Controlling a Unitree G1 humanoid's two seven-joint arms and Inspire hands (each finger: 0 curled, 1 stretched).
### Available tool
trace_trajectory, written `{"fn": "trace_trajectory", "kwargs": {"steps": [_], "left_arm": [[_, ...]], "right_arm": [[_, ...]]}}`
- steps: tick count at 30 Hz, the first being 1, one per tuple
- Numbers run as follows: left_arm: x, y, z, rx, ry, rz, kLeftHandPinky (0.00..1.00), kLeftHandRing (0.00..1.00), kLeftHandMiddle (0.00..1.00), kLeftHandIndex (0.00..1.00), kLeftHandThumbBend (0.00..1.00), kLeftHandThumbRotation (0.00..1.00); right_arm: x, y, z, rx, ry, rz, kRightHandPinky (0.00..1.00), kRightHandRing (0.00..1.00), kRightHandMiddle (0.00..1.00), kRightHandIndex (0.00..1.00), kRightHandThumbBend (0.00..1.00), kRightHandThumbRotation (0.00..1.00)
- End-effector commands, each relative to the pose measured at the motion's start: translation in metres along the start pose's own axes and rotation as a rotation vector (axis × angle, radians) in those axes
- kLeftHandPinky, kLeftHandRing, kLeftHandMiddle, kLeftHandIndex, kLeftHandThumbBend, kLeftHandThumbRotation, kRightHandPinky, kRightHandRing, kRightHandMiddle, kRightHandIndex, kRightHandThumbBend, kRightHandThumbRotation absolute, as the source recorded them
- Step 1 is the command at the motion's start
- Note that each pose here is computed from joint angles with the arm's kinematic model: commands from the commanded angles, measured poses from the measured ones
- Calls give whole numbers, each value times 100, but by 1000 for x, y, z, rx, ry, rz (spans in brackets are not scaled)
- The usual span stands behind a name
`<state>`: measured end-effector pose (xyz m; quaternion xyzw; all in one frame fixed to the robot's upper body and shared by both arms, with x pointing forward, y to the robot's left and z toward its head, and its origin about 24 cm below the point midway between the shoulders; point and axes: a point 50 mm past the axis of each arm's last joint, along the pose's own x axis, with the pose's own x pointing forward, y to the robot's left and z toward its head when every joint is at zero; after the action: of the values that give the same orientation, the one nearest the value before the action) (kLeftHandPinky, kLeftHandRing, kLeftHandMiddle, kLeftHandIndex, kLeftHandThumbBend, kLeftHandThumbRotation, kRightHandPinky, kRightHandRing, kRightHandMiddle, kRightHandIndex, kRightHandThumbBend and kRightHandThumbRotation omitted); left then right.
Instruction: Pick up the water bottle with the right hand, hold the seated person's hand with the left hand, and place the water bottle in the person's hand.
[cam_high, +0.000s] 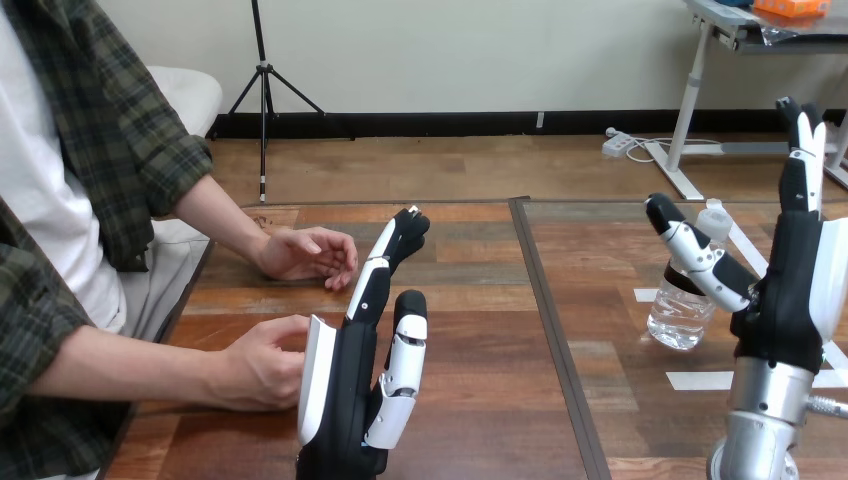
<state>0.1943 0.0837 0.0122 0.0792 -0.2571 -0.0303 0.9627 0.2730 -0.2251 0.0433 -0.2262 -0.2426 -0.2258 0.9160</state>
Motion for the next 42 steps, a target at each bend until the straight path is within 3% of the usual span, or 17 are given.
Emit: {"fn": "trace_trajectory", "kwargs": {"steps": [1,20,35,42], "left_arm": [[16,2,4,-4,-69,3,88,87,88,92,5,100],[16,3,4,-5,-63,-4,86,87,89,92,6,100],[16,3,5,-6,-59,-7,87,87,89,92,6,100],[16,4,4,-2,-67,-10,87,87,89,92,5,100]], "right_arm": [[25,5,9,8,-46,-16,100,100,100,95,85,48],[32,7,-2,-45,19,-6,100,100,100,96,90,51],[37,12,-13,33,149,14,100,100,99,92,96,49],[39,13,-18,20,196,36,100,100,99,91,97,50]]}}
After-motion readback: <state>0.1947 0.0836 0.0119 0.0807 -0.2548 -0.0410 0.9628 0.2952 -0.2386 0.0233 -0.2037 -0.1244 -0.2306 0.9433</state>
